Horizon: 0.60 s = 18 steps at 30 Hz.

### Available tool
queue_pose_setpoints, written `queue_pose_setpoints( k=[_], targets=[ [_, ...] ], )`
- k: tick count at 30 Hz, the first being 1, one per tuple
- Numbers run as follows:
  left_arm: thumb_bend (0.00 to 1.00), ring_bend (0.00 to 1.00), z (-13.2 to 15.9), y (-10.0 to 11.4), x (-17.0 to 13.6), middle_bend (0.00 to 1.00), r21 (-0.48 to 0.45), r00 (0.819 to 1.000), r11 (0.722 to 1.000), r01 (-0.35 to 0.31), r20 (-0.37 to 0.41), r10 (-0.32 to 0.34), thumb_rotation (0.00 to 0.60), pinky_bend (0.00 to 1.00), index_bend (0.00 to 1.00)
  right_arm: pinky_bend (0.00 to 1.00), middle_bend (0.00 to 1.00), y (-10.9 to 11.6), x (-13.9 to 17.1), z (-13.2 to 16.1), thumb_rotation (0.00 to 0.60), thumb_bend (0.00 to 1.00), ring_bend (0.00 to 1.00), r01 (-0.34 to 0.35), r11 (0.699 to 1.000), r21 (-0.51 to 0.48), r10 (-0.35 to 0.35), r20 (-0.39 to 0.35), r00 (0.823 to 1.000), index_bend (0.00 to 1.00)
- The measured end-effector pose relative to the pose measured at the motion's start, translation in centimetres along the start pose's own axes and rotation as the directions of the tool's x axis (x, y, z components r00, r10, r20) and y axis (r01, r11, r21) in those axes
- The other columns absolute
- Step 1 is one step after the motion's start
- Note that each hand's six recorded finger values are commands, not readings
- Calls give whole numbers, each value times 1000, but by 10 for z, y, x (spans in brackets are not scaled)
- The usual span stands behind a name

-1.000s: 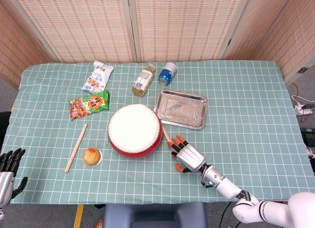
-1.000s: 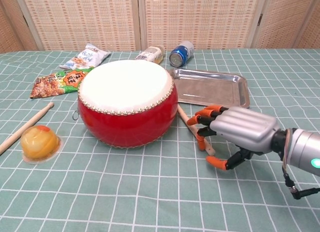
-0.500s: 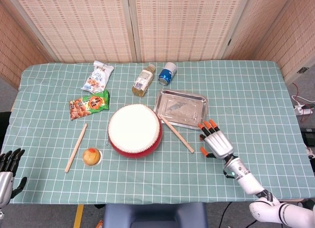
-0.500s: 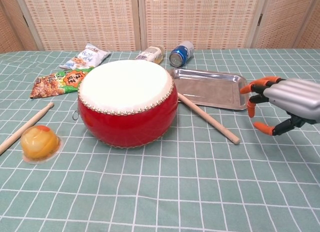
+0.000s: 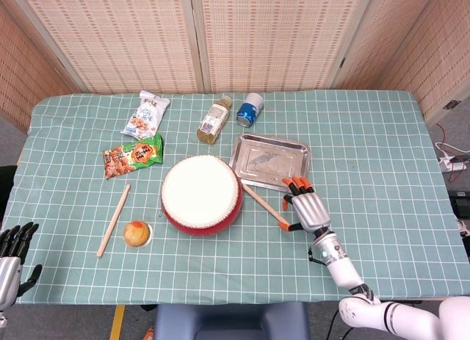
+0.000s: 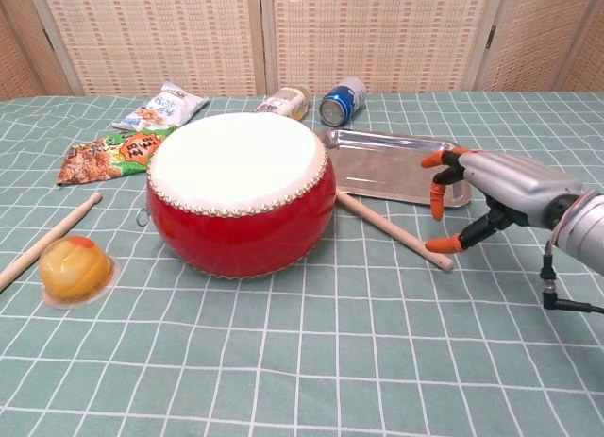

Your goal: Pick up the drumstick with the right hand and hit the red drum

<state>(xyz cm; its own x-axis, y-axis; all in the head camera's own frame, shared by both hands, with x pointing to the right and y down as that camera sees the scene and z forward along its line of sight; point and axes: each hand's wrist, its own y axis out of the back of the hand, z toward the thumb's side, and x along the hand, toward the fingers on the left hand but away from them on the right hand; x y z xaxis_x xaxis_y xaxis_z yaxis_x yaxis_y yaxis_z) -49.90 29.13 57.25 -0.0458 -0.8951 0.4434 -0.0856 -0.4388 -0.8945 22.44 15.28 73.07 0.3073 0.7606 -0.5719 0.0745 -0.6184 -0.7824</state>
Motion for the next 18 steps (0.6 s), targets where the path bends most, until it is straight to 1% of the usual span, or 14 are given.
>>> queue_pose_setpoints(
  k=[9,18],
  targets=[
    [326,0,-5,-5,-1,48,-6,1000,1000,17,-11,-17,600,4,35,78,89,-15,-15,-3,456,168,0,21,1000,16,-21,47,999,551],
    [326,0,-9,-8,-1,48,-7,1000,1000,23,-21,-23,600,4,36,78,89,-30,-21,0,458,168,0,1,1000,-24,0,43,999,557]
  ],
)
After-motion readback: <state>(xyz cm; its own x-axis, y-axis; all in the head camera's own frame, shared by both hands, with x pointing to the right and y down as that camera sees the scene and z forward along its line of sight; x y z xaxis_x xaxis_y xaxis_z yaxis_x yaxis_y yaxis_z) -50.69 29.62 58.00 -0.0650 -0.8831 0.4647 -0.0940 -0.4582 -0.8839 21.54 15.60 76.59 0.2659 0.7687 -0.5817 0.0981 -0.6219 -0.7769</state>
